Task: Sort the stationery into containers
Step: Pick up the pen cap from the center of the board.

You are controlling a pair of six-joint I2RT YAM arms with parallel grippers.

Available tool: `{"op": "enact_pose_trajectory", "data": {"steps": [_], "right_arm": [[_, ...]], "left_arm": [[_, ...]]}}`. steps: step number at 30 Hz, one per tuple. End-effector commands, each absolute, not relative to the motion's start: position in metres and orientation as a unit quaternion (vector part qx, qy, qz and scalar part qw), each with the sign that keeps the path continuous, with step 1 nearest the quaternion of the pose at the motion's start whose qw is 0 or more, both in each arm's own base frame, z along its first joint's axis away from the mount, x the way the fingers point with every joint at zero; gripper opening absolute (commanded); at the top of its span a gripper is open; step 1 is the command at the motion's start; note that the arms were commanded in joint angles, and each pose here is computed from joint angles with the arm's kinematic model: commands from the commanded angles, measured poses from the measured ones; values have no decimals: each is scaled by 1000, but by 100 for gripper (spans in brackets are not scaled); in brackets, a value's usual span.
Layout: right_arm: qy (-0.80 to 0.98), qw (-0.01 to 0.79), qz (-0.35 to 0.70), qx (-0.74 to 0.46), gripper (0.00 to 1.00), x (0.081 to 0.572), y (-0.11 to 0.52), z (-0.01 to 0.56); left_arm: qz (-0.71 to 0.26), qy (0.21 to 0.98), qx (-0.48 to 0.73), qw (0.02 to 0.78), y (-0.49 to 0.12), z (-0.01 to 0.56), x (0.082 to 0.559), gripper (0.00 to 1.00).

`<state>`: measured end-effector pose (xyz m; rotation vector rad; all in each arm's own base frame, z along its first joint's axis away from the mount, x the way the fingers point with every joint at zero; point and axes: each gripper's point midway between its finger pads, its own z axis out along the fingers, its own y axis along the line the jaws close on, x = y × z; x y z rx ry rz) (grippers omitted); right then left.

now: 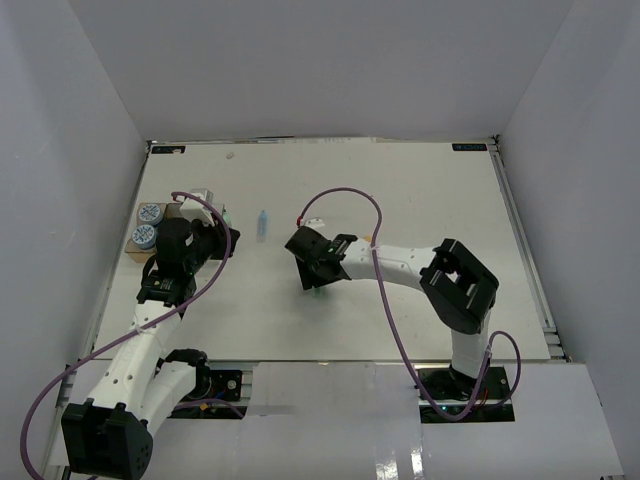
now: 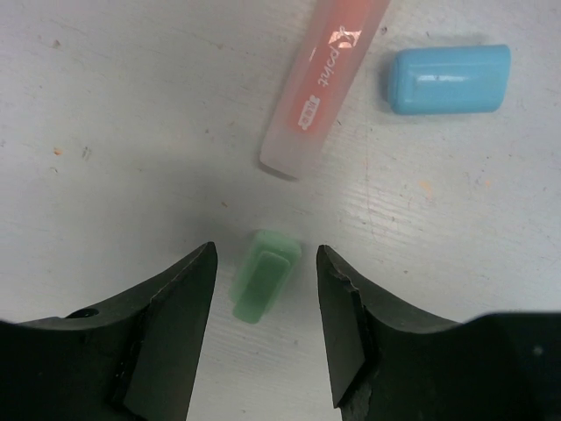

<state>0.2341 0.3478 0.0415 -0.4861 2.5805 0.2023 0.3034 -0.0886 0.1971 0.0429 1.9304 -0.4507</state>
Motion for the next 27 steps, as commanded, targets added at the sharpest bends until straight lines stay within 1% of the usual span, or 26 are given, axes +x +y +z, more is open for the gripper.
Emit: {"op": "enact_pose_trajectory", "data": {"steps": [1,10,17,25,27], "right_arm": [[951,258,73,-157,56,241,358,47],[958,237,66,-149,52,237,357,33],[963,220,56,-145,44,232,349,22],[968,201,58,-141,42,226,345,14],[968,200,56,-141,35,226,344,11]], "left_arm": [[-200,802,27,562,-92,208,304,3],[-204,802,28,561,-93,208,302,4],[-204,800,28,563,-93,209,302,4],[-206,801,31,561,-94,208,302,4],[-208,801,32,561,-94,209,302,4]]}}
